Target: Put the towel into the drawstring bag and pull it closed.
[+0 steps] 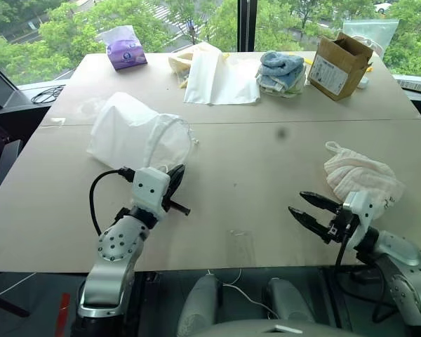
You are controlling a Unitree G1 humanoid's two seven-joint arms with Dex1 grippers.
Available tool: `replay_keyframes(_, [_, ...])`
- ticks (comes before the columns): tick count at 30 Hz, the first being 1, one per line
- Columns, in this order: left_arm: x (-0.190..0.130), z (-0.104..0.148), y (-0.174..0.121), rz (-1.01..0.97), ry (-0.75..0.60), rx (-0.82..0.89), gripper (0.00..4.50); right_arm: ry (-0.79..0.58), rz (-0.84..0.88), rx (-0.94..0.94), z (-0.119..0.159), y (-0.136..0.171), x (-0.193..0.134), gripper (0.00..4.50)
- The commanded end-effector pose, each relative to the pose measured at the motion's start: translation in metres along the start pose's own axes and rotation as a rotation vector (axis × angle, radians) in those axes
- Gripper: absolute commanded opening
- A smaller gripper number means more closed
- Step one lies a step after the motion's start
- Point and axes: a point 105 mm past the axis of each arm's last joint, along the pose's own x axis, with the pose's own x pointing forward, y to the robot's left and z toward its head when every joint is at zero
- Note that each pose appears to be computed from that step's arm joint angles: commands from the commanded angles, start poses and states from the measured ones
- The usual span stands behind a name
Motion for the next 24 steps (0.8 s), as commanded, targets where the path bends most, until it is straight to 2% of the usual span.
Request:
replay_keyframes(1, [-0.003,0.026,0.000,0.057,-0.111,0.060,0.51,-0.044,0.033,-0.030,0.016,0.006,0.006,3.87])
replay_keyframes(2, [-0.003,0.027,0.001,0.078,-0.115,0.063,0.84,-0.044,0.030,-0.047,0.017,0.006,0.007,4.38])
replay_keyframes(3, [-0.003,0.027,0.002,0.097,-0.116,0.071,1.29,-0.051,0.030,-0.053,0.018,0.006,0.009,4.50])
replay_keyframes(4, [-0.003,0.028,0.003,0.115,-0.115,0.086,1.87,-0.065,0.040,-0.059,0.022,0.008,0.011,4.50])
replay_keyframes(6, [-0.002,0.030,0.013,0.195,-0.111,0.131,2.67,-0.084,0.059,-0.070,0.026,0.011,0.013,4.50])
replay_keyframes(7, [-0.002,0.030,0.018,0.236,-0.111,0.149,3.22,-0.091,0.065,-0.079,0.028,0.011,0.014,4.50])
replay_keyframes(9, [-0.002,0.033,0.032,0.338,-0.107,0.208,3.93,-0.097,0.073,-0.085,0.029,0.011,0.015,4.50])
replay_keyframes(11, [-0.003,0.035,0.046,0.442,-0.098,0.264,3.93,-0.097,0.074,-0.086,0.028,0.010,0.017,4.50])
replay_keyframes(15, [0.003,0.012,0.058,0.530,-0.002,0.234,3.93,-0.098,0.068,-0.097,0.028,0.007,0.019,4.50])
replay_keyframes(19, [0.018,-0.021,0.062,0.511,0.110,0.247,3.93,-0.097,0.066,-0.100,0.029,0.006,0.020,4.50])
replay_keyframes(22, [0.028,-0.027,0.065,0.498,0.107,0.272,3.93,-0.097,0.069,-0.099,0.029,0.008,0.020,4.50])
replay_keyframes(24, [0.032,-0.020,0.070,0.507,0.063,0.287,3.10,-0.094,0.061,-0.106,0.029,0.007,0.018,4.50])
